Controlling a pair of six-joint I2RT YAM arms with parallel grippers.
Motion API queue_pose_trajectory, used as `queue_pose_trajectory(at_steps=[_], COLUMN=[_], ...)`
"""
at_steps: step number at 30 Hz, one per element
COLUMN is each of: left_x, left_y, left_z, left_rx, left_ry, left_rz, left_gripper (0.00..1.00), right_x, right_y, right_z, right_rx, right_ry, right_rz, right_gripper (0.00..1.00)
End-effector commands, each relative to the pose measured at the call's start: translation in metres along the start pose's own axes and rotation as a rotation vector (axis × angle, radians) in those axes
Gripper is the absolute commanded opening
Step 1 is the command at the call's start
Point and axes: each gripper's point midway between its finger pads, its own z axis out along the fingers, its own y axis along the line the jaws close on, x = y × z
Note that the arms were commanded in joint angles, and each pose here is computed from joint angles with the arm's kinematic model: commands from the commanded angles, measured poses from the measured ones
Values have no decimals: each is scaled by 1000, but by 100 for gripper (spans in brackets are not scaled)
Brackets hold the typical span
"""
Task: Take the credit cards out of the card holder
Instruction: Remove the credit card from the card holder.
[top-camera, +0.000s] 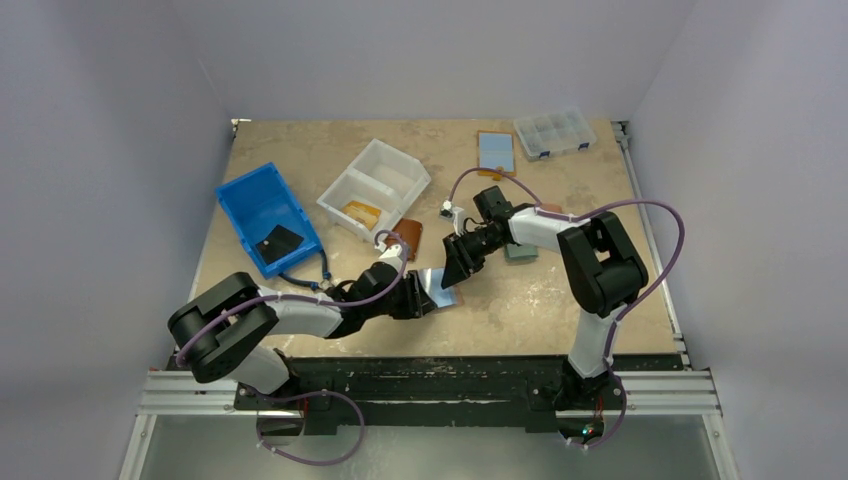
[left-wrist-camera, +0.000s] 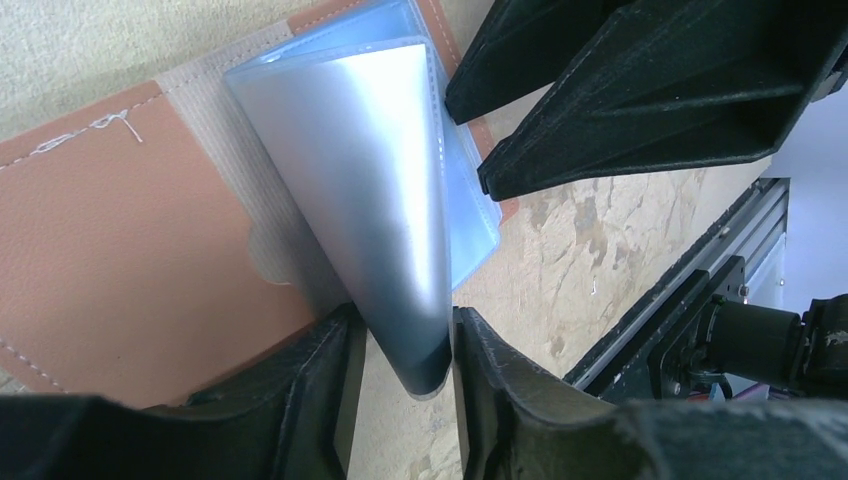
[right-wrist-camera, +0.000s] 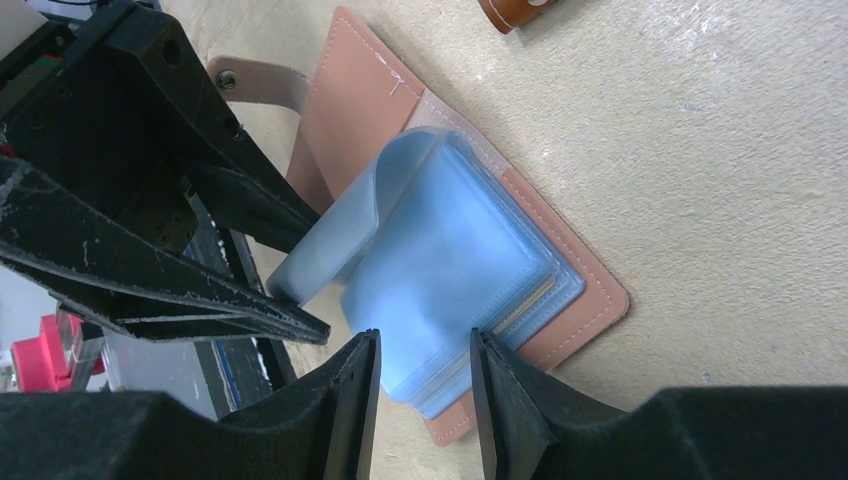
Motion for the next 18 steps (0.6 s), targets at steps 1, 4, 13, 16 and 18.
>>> queue_pose_trajectory(at_steps=[1, 4, 13, 16, 18], left_x=[-2, -2, -2, -2, -2], left_y=[-6, -8, -10, -11, -12], left_z=[2, 2, 6, 7, 8], left_rx=[36, 43, 49, 52, 52], left_ry=[-7, -6, 5, 9, 11], left_rz=[0, 3, 11, 13, 14], left_gripper=[42, 46, 54, 56, 57], right_x=[-1, 0, 0, 1, 1], right_y=[7, 9, 16, 19, 21], right_z=[3, 5, 6, 6, 6], right_rx=[-52, -69, -119, -139, -150], right_ry=[-13, -10, -14, -14, -15], right_rz=[23, 39, 61, 69, 74], right_gripper=[45, 45, 43, 43, 42])
